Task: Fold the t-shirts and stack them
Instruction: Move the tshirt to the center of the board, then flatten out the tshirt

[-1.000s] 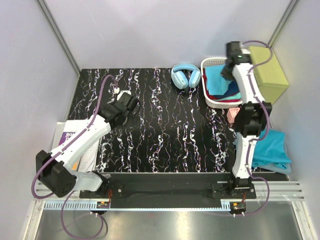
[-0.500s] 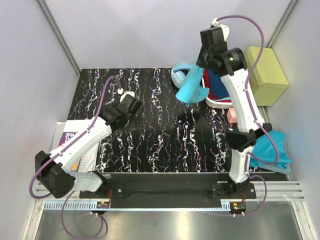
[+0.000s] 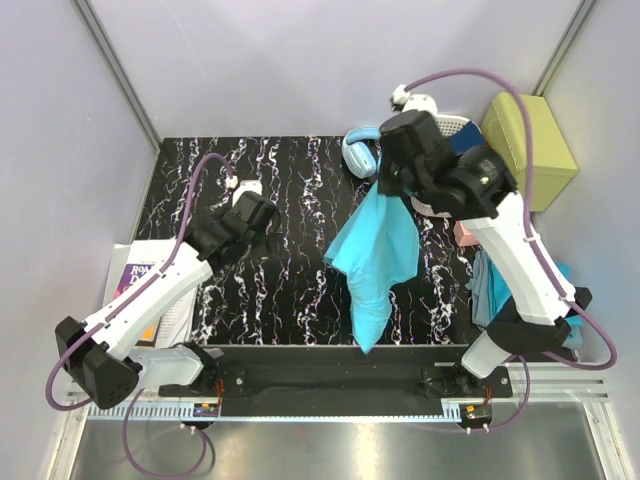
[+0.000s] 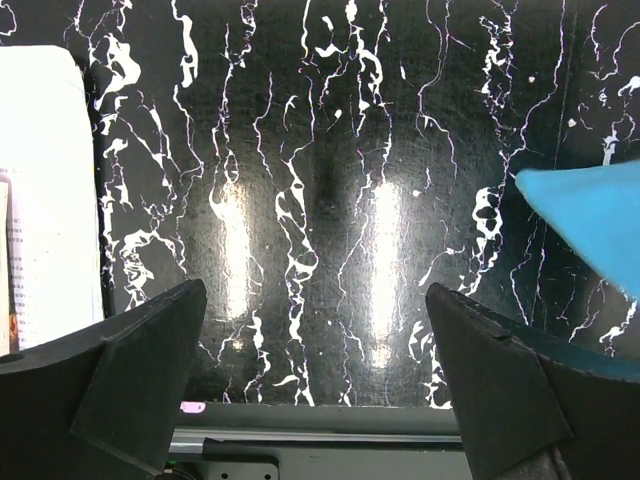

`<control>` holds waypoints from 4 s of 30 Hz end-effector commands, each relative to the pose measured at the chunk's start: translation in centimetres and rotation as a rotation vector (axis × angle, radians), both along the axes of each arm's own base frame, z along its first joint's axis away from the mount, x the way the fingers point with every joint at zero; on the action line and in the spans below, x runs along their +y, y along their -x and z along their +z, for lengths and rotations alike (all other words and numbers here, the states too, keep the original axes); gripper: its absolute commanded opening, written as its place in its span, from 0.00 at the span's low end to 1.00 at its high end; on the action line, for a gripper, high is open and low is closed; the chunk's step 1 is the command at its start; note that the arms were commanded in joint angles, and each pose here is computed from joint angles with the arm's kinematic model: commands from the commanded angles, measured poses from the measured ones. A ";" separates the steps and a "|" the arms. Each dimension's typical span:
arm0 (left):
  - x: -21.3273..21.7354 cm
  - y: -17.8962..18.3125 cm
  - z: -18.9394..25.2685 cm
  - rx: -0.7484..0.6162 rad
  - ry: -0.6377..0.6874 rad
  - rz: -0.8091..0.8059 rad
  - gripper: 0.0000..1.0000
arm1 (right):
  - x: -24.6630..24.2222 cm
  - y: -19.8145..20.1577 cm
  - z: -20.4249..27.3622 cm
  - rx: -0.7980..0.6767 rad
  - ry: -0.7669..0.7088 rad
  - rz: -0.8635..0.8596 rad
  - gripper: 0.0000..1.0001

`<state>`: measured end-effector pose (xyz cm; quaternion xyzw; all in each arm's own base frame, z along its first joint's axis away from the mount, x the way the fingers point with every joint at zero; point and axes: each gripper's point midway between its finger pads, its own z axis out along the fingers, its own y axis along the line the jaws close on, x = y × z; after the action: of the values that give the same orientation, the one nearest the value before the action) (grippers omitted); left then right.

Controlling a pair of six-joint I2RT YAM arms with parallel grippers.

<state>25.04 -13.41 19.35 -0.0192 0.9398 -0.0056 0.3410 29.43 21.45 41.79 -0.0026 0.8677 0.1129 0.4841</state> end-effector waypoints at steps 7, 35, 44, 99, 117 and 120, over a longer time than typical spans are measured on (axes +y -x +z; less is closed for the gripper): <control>0.6 0.0 0.1 -0.035 -0.004 0.059 0.99 | 5.6 0.2 -11.9 0.215 0.131 0.134 0.00; 1.3 0.6 0.1 -0.052 -0.030 0.067 0.99 | 16.7 -12.1 -19.6 0.321 0.017 0.233 0.00; 1.5 0.8 -0.4 -0.047 -0.043 0.055 0.99 | 9.0 -11.1 -12.7 0.149 0.156 0.057 0.71; -2.5 -0.8 -4.2 0.039 -0.048 -0.051 0.93 | 2.6 -9.5 -36.9 0.590 0.163 -0.069 0.36; -2.6 -0.8 -4.4 0.049 -0.046 -0.046 0.92 | 0.1 -9.9 -29.1 0.414 0.157 -0.130 0.00; -2.8 -1.0 -4.6 0.054 -0.048 -0.044 0.92 | -1.2 -10.3 -23.2 0.288 0.149 -0.157 0.00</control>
<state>25.34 -15.65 14.18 0.0112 0.9529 0.0162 0.3026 37.99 21.92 6.99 0.0240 0.9721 -0.0059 0.2331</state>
